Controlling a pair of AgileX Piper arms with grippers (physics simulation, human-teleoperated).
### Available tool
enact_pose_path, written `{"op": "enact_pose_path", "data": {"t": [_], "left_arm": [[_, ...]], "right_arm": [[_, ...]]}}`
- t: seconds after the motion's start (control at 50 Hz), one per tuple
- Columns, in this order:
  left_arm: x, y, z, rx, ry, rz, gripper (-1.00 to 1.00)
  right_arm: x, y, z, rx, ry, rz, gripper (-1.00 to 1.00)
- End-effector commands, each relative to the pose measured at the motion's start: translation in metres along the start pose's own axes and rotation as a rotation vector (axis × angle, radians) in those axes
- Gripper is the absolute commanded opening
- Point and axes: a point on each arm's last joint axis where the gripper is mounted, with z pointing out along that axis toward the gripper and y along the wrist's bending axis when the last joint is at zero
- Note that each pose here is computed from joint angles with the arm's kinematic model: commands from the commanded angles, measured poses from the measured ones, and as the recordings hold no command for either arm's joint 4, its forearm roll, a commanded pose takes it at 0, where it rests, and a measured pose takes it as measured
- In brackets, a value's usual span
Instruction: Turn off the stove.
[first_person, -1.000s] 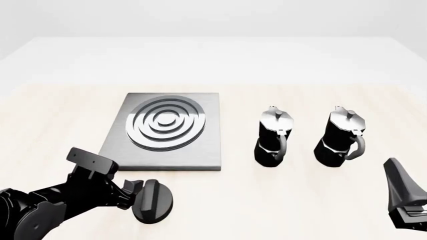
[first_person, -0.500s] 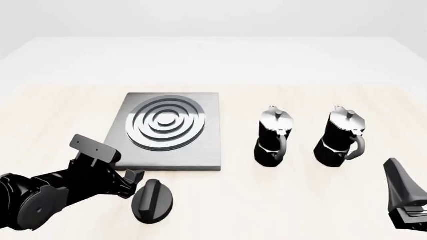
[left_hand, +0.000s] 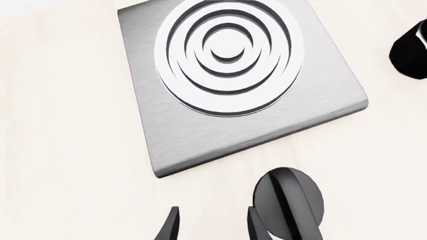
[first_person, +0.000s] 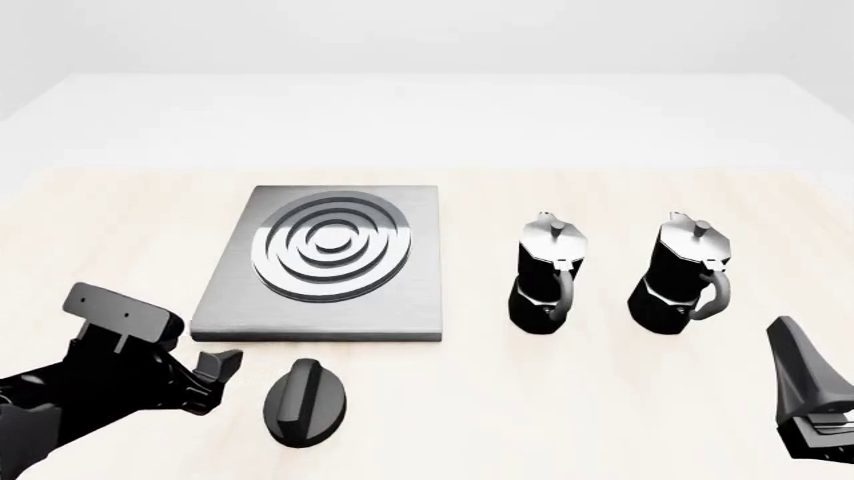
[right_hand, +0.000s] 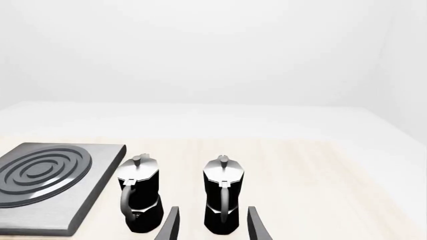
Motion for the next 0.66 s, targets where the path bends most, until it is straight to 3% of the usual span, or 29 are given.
{"op": "enact_pose_path", "data": {"t": [0.02, 0.32, 0.66], "left_arm": [[0.007, 0.008, -0.034, -0.051, -0.019, -0.028, 1.0], [0.011, 0.009, -0.078, -0.085, -0.048, -0.023, 1.0], [0.022, 0.008, -0.1, -0.101, -0.04, -0.027, 1.0]], "right_arm": [[0.0, 0.0, 0.0, 0.001, -0.002, -0.004, 1.0], [-0.001, 0.001, 0.0, -0.016, -0.004, 0.001, 1.0], [0.0, 0.001, 0.0, -0.014, -0.005, -0.008, 1.0]]}}
